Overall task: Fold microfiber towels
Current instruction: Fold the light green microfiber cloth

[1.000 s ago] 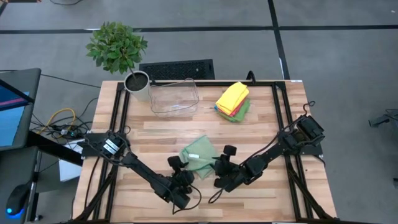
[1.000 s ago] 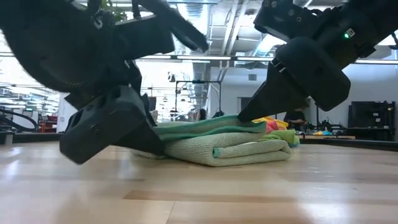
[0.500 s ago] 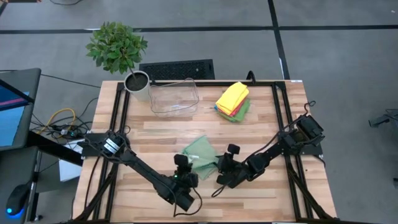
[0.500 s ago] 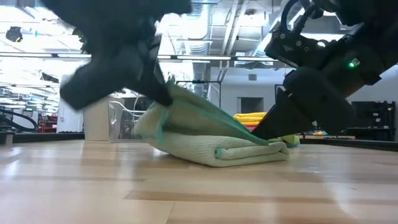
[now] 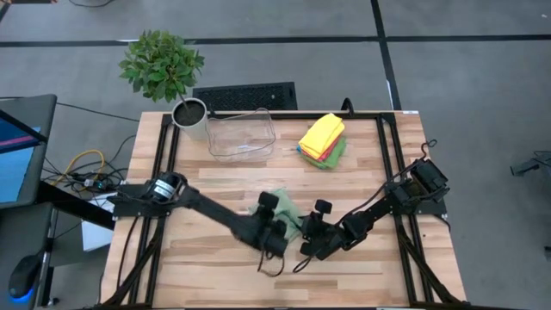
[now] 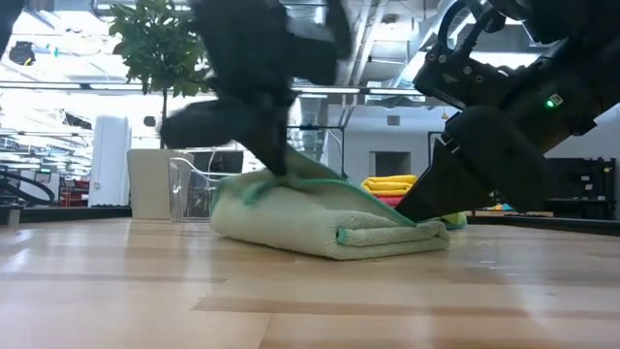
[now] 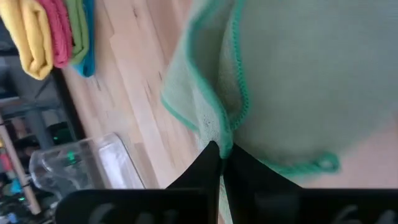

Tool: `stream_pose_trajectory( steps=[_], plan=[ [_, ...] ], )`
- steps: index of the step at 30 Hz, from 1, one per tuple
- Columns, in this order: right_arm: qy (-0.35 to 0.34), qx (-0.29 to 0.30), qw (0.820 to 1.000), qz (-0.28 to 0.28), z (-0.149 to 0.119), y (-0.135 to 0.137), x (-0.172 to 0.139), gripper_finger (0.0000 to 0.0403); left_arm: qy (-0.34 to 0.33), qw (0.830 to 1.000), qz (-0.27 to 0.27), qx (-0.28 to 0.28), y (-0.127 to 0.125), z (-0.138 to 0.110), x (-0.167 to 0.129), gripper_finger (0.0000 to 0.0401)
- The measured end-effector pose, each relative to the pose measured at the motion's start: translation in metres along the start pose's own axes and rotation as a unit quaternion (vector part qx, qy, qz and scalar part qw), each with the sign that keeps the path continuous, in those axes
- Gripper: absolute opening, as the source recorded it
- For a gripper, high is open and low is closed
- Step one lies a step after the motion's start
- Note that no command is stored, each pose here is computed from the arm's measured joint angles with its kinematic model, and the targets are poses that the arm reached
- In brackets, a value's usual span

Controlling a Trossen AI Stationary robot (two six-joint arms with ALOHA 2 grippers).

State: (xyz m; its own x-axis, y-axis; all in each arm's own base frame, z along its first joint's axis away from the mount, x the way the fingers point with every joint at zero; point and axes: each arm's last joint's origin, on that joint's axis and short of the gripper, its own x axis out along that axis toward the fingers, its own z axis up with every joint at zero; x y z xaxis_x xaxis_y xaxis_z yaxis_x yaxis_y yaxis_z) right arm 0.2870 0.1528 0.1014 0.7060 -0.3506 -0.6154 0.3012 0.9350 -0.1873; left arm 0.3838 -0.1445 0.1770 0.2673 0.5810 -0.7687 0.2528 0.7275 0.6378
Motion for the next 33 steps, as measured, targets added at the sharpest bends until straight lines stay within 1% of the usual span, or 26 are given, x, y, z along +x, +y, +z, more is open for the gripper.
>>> stream_pose_trajectory(
  steps=[3,5,7,10,12,14,18,24,26,29,31,32,33],
  plan=[
    [0.001,0.000,1.000,0.001,0.000,0.000,0.000,0.0155,-0.015,1.000,0.000,-0.017,0.015,0.006,0.013,0.0003],
    [0.003,0.000,1.000,0.005,0.000,0.000,0.000,0.0154,-0.024,0.999,-0.011,-0.019,0.023,0.010,0.018,0.0003],
    [0.005,0.000,1.000,0.008,0.000,0.000,0.000,0.0153,-0.025,0.999,-0.041,-0.019,0.028,0.010,0.022,0.0004],
    [0.006,-0.001,1.000,0.011,0.000,0.001,0.000,0.0153,-0.012,0.994,-0.106,-0.028,0.032,0.007,0.028,0.0013],
    [0.006,-0.001,1.000,0.011,0.000,0.001,0.000,0.0153,-0.001,0.991,-0.127,-0.034,0.034,0.005,0.030,0.0022],
    [0.007,-0.001,1.000,0.011,0.000,0.001,0.000,0.0154,0.005,0.992,-0.119,-0.037,0.035,0.004,0.031,0.0033],
    [0.007,0.000,1.000,0.010,0.000,0.000,0.000,0.0152,-0.003,0.995,-0.091,-0.028,0.038,0.004,0.027,0.0052],
    [0.008,0.001,1.000,0.010,0.000,0.000,0.000,0.0151,-0.023,0.997,-0.052,-0.047,0.053,0.002,0.013,0.0081],
    [0.008,0.002,1.000,0.010,0.000,0.000,0.000,0.0151,-0.027,0.998,-0.025,-0.054,0.062,0.000,0.005,0.0089],
    [0.008,0.003,1.000,0.010,0.000,0.000,0.000,0.0149,-0.045,0.995,0.012,-0.084,0.078,-0.008,-0.016,0.0095],
    [0.008,0.003,1.000,0.010,-0.001,0.000,0.000,0.0148,-0.050,0.993,0.018,-0.106,0.087,-0.017,-0.031,0.0095],
    [0.009,0.004,1.000,0.010,-0.001,0.000,0.000,0.0148,-0.057,0.991,0.014,-0.120,0.090,-0.021,-0.040,0.0094],
    [0.009,0.005,1.000,0.010,-0.001,0.000,0.000,0.0148,-0.066,0.989,-0.002,-0.136,0.092,-0.026,-0.047,0.0092]
  ],
)
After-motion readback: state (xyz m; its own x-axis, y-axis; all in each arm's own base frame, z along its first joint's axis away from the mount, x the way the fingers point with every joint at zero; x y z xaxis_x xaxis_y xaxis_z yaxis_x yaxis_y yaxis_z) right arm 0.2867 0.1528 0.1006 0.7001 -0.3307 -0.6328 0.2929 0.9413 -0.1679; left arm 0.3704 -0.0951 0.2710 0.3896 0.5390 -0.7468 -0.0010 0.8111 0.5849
